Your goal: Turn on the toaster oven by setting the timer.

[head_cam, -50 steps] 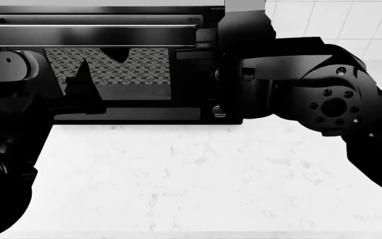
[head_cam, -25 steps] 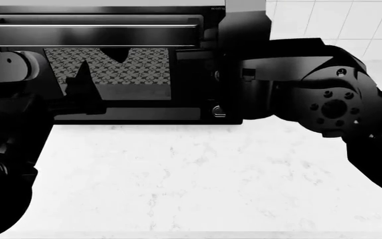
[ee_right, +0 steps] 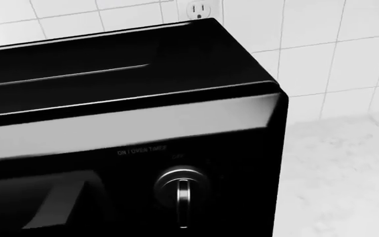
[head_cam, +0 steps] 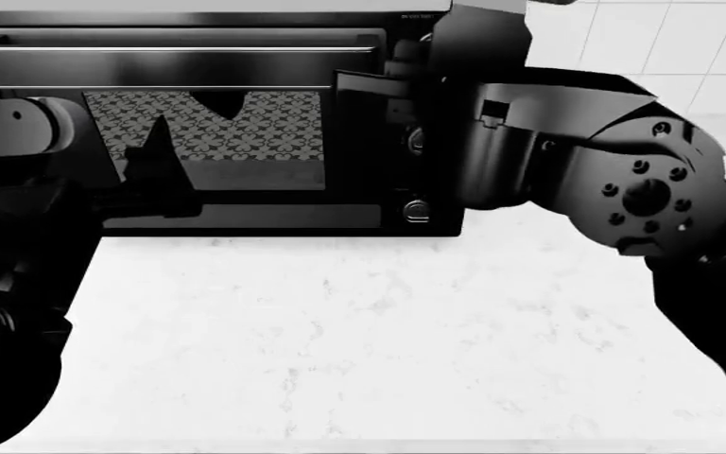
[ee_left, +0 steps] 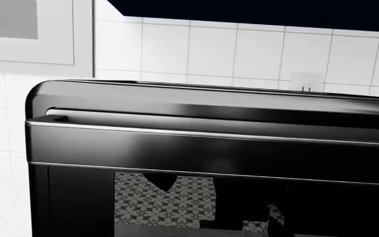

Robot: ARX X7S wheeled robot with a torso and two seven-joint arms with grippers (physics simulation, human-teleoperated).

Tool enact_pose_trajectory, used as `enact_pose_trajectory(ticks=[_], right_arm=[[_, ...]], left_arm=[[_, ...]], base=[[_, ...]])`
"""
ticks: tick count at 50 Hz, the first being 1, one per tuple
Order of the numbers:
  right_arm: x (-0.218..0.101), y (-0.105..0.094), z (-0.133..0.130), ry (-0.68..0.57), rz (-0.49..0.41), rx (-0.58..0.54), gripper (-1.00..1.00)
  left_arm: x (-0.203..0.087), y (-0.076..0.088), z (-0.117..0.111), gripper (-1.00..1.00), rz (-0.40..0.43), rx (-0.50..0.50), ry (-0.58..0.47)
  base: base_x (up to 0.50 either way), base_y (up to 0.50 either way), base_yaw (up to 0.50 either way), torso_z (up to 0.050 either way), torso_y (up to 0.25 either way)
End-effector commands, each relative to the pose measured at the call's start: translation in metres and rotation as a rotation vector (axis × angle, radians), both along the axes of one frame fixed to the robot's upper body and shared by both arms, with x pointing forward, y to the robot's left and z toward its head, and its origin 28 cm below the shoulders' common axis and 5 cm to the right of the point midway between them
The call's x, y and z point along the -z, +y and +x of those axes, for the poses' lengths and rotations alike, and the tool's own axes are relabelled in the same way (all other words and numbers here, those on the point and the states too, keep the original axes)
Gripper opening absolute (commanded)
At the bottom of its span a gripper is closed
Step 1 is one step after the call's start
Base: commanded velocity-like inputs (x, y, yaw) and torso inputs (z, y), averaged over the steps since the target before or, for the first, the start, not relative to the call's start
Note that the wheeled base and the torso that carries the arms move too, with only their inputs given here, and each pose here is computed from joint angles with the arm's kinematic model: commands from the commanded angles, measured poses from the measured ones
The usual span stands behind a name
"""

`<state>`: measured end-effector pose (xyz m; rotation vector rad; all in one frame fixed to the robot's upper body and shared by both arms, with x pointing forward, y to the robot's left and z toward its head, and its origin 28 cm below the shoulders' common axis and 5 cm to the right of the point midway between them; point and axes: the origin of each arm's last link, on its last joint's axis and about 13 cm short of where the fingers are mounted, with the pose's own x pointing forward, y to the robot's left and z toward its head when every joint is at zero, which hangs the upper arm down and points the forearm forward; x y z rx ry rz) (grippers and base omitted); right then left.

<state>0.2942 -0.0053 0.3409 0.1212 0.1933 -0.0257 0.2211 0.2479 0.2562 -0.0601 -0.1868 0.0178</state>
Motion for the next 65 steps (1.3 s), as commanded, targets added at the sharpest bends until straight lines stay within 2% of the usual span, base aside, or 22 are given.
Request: enact_pose_trajectory(ticks=[1, 14, 23, 36, 65], right_arm=[[-0.0016, -0.0029, 0.0053, 0.047, 0.11, 0.004, -1.0], [-0.0026, -0.0044, 0.0073, 0.081, 0.188, -0.003, -1.0], [-0.0043, -0.0067, 0.0067, 0.115, 0.294, -0.007, -1.0], [-0.0049, -0.0079, 0.0065, 0.141, 0.38, -0.009, -1.0], [-0.006, -0.0066, 0.0064, 0.177, 0.491, -0.019, -1.0]], left_arm=[[0.0, 0.0002, 0.0, 1.0, -0.001, -0.002, 0.0], [0.0009, 0.0003, -0.0009, 1.0, 0.0, -0.001, 0.001], [0.0009, -0.0001, 0.0, 1.0, 0.0, -0.001, 0.001], [0.0009, -0.0001, -0.0007, 1.0, 0.0, 0.0, 0.001], [0.001, 0.0001, 0.001, 1.0, -0.005, -0.006, 0.003]], base=[[0.0, 0.0, 0.0, 0.0, 0.0], [0.0, 0.0, 0.0, 0.0, 0.0], [0.0, 0.0, 0.0, 0.0, 0.0], [0.0, 0.0, 0.0, 0.0, 0.0], [0.0, 0.0, 0.0, 0.0, 0.0]])
